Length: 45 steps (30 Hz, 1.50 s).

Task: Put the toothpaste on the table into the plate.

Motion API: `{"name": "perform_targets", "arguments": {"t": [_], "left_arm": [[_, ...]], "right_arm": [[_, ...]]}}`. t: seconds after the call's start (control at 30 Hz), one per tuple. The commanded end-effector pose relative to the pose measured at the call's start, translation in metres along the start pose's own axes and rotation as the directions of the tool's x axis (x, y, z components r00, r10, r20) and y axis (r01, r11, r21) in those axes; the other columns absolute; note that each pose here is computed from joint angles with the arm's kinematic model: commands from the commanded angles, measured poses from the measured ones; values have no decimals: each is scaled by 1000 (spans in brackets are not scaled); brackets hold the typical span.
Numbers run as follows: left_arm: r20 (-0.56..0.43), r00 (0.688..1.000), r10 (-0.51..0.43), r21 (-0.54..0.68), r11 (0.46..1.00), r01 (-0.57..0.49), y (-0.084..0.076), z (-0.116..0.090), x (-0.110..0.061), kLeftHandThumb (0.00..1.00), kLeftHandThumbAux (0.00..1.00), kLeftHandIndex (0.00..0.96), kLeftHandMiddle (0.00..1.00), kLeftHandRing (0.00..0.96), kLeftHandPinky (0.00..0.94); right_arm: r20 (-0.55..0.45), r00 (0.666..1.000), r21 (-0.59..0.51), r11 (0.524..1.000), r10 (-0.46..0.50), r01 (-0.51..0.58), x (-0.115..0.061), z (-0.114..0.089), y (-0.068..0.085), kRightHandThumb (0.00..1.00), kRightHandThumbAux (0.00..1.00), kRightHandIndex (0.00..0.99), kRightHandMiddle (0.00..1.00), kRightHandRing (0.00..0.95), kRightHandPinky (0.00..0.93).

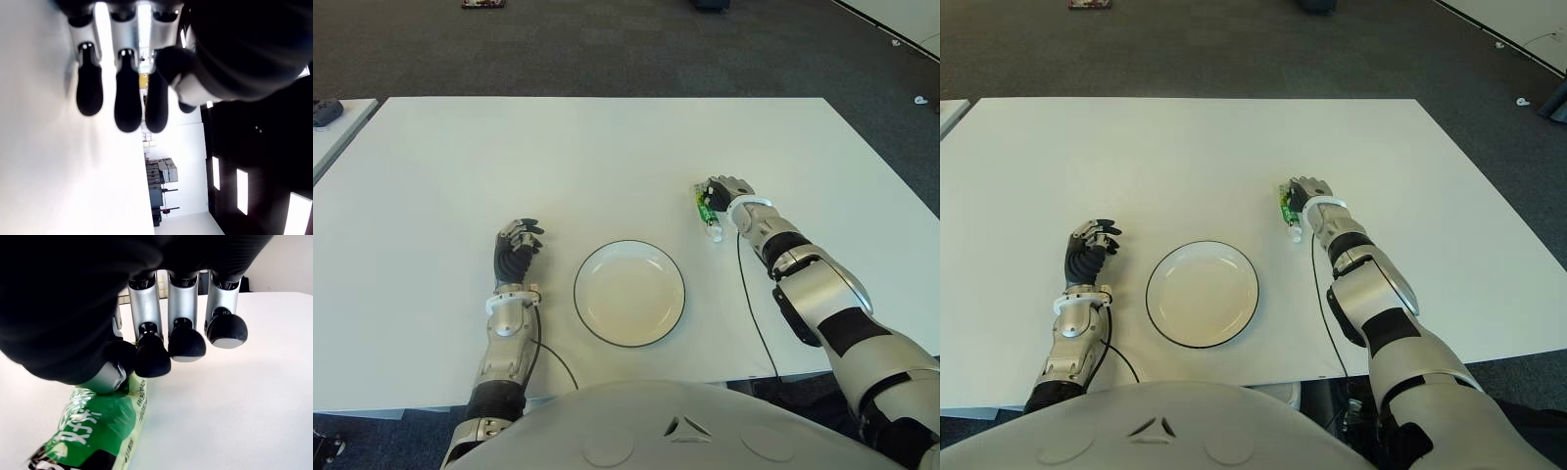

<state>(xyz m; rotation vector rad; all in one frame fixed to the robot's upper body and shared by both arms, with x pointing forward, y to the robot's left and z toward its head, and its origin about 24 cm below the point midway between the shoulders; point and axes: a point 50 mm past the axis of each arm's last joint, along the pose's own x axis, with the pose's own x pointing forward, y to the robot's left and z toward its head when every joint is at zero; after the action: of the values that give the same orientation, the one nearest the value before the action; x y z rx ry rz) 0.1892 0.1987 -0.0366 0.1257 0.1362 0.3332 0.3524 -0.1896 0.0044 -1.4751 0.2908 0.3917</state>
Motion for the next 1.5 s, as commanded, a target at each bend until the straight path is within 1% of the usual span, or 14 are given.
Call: {"name": "perform_targets", "arguments": {"t": [0.03,0.3,0.67,0.8,0.83,0.87,0.9,0.93,1.0,1.03,1.1,1.27,1.37,1.5], "left_arm": [[-65,998,-7,22,1000,8,3,-12,-7,833,680,403,495,621,604],[-63,998,-8,21,1000,10,3,-11,-5,835,680,408,492,622,604],[-64,998,-3,19,1000,4,3,-11,-4,835,679,412,491,623,607],[-64,998,-2,18,1000,3,3,-11,-4,835,679,412,490,620,603],[-64,998,-2,17,1000,3,3,-11,-4,835,679,411,490,620,603],[-64,998,-2,17,1000,4,2,-11,-4,835,679,411,490,619,604],[-65,998,-2,17,1000,4,2,-11,-4,835,679,411,490,619,603],[-63,998,-1,19,1000,3,2,-11,-4,835,679,411,490,619,603],[-61,998,0,23,1000,2,2,-10,-4,835,679,411,491,619,603],[-60,998,0,25,1000,2,2,-10,-4,835,679,411,490,620,606],[-59,998,0,27,1000,2,2,-10,-4,835,679,410,491,622,610],[-58,998,-4,26,1000,5,1,-10,-4,835,679,408,493,625,610],[-56,998,-6,25,1000,8,1,-10,-4,834,679,409,492,625,610],[-56,998,-7,29,1000,9,0,-10,-4,835,679,410,491,626,614]], "right_arm": [[2,994,10,994,107,-107,-7,0,34,729,711,440,864,850,848],[12,995,23,995,98,-98,-7,1,34,730,711,440,857,845,834],[44,997,-21,998,63,-63,-8,1,32,722,708,437,821,825,819],[51,997,-8,998,64,-64,-7,1,30,718,707,433,791,802,779],[56,996,-7,998,64,-63,-7,2,28,715,707,429,646,638,625],[69,996,-16,998,59,-58,-7,2,26,714,707,428,593,579,570],[78,995,-22,998,55,-53,-7,3,25,709,708,422,498,474,454],[97,994,-47,998,43,-38,-7,3,23,706,709,419,437,407,379],[128,991,-95,995,24,-12,-7,4,20,702,709,415,373,341,325],[140,990,-115,993,18,-2,-7,5,20,661,627,360,343,310,300],[163,987,-169,985,4,24,-8,5,20,622,551,309,312,280,278],[213,976,-261,960,-44,100,-8,5,14,585,473,244,261,230,238],[219,974,-283,951,-64,127,-8,5,11,578,459,215,232,200,195],[204,973,-235,959,-112,160,-3,11,-5,526,440,143,153,126,93]]}}
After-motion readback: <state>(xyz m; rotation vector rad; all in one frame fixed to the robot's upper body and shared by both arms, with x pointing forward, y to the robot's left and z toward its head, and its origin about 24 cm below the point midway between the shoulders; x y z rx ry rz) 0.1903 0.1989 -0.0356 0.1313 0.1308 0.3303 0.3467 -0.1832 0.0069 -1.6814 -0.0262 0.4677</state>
